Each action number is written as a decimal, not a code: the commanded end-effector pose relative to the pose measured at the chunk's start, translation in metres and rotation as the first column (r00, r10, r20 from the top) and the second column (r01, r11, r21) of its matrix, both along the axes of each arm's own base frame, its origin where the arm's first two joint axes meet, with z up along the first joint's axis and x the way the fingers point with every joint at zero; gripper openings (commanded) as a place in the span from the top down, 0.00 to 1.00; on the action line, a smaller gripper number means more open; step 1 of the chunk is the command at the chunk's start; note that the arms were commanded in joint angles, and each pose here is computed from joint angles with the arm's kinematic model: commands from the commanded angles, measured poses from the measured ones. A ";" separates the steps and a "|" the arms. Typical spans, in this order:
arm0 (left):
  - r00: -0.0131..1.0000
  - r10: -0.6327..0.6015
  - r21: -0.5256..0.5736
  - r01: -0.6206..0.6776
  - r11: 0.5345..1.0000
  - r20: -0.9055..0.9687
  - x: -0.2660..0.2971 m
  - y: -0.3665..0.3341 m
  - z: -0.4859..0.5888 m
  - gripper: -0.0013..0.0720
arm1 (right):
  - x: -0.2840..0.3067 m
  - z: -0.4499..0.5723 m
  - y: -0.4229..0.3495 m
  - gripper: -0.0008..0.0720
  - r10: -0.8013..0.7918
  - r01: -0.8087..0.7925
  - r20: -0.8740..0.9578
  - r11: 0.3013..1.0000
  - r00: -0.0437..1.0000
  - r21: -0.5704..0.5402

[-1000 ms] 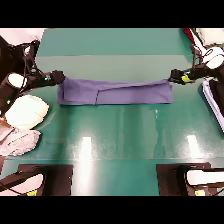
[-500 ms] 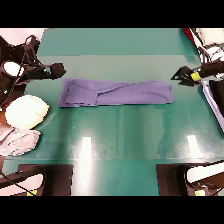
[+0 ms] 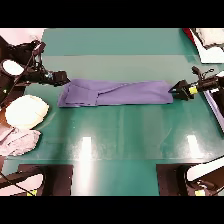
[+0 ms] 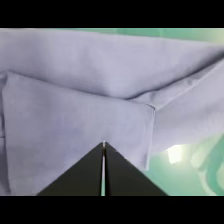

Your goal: Fold the shirts.

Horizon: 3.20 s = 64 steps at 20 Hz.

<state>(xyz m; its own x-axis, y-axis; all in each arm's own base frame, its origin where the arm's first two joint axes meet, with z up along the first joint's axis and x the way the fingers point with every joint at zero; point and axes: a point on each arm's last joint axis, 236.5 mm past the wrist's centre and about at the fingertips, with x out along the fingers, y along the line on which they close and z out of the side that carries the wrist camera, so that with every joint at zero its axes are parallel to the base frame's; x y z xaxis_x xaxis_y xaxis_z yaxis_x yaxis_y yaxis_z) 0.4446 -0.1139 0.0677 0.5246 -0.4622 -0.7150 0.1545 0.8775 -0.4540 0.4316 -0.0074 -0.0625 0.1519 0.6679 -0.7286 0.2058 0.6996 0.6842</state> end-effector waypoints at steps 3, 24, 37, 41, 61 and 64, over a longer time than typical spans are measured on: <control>0.999 -0.020 -0.003 0.020 1.000 -0.027 -0.007 -0.003 -0.003 0.94 | 0.017 -0.016 0.012 0.25 0.003 -0.002 0.052 1.000 0.999 -0.030; 0.942 -0.292 -0.073 0.284 0.956 -0.168 0.043 -0.225 -0.104 0.95 | 0.030 0.270 0.228 0.97 0.337 -0.397 0.637 0.916 0.693 -0.053; 0.939 -0.298 0.025 0.307 0.951 -0.173 0.049 -0.198 -0.097 0.95 | 0.005 0.295 0.308 0.97 0.373 -0.482 0.703 0.875 0.606 -0.050; 0.972 -0.232 0.088 0.234 0.968 -0.032 0.078 -0.135 -0.006 0.95 | 0.005 0.302 0.327 0.97 0.356 -0.479 0.739 0.876 0.572 -0.052; 0.986 -0.025 0.320 -0.029 0.947 0.162 0.003 0.063 0.182 0.94 | -0.011 0.171 0.570 0.27 0.280 -0.523 0.831 0.852 0.480 0.016; 0.988 -0.027 0.322 -0.024 0.947 0.152 0.001 0.064 0.180 0.94 | -0.025 0.169 0.566 0.17 0.292 -0.561 0.795 0.824 0.532 0.072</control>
